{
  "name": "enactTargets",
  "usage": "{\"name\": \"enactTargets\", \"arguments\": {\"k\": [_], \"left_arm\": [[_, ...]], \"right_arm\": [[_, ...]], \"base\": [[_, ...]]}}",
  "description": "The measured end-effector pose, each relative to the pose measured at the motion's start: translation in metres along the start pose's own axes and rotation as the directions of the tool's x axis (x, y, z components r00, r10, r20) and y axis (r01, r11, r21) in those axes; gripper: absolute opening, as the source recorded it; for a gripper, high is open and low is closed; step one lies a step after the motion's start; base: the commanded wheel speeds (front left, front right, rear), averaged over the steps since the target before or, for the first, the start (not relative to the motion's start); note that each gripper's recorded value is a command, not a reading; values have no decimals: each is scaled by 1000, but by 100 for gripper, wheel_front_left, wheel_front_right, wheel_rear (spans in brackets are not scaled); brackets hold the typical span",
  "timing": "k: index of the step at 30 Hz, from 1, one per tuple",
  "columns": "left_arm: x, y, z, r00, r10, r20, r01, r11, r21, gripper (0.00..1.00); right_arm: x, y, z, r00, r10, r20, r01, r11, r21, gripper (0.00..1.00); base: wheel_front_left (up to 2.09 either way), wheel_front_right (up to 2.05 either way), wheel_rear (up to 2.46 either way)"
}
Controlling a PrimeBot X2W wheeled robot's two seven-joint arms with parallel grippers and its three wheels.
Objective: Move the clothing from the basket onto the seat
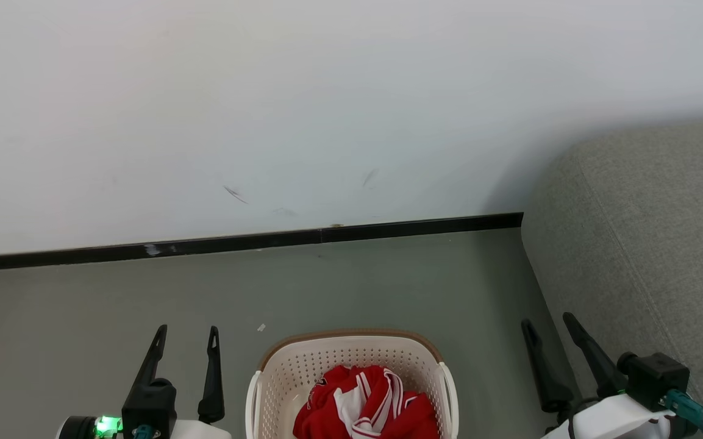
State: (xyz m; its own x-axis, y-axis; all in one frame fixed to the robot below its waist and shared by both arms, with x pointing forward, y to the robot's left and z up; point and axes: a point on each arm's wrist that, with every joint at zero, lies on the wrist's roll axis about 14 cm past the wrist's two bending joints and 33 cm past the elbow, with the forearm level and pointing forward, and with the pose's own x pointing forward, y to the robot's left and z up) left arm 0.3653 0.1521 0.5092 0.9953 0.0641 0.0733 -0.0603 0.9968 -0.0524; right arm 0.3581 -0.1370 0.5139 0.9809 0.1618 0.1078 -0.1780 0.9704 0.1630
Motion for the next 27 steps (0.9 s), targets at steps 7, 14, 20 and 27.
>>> {"name": "enactTargets", "arguments": {"k": [7,14,20,27], "left_arm": [[1,2,-3,1000,9,-9,-9,1000,3,100],[2,2,-8,1000,10,-23,-10,1000,4,100],[5,3,-15,999,4,-41,-3,1000,22,100],[17,-7,-22,997,-56,-59,60,997,57,100]], "right_arm": [[1,0,-2,1000,-1,-6,1,1000,3,100],[2,-2,-3,1000,-5,-10,5,1000,4,100],[4,-4,-1,1000,-12,-1,12,1000,9,100],[6,-19,2,998,-54,9,54,999,3,100]], "base": [[0,0,0],[0,0,0],[0,0,0],[0,0,0]]}}
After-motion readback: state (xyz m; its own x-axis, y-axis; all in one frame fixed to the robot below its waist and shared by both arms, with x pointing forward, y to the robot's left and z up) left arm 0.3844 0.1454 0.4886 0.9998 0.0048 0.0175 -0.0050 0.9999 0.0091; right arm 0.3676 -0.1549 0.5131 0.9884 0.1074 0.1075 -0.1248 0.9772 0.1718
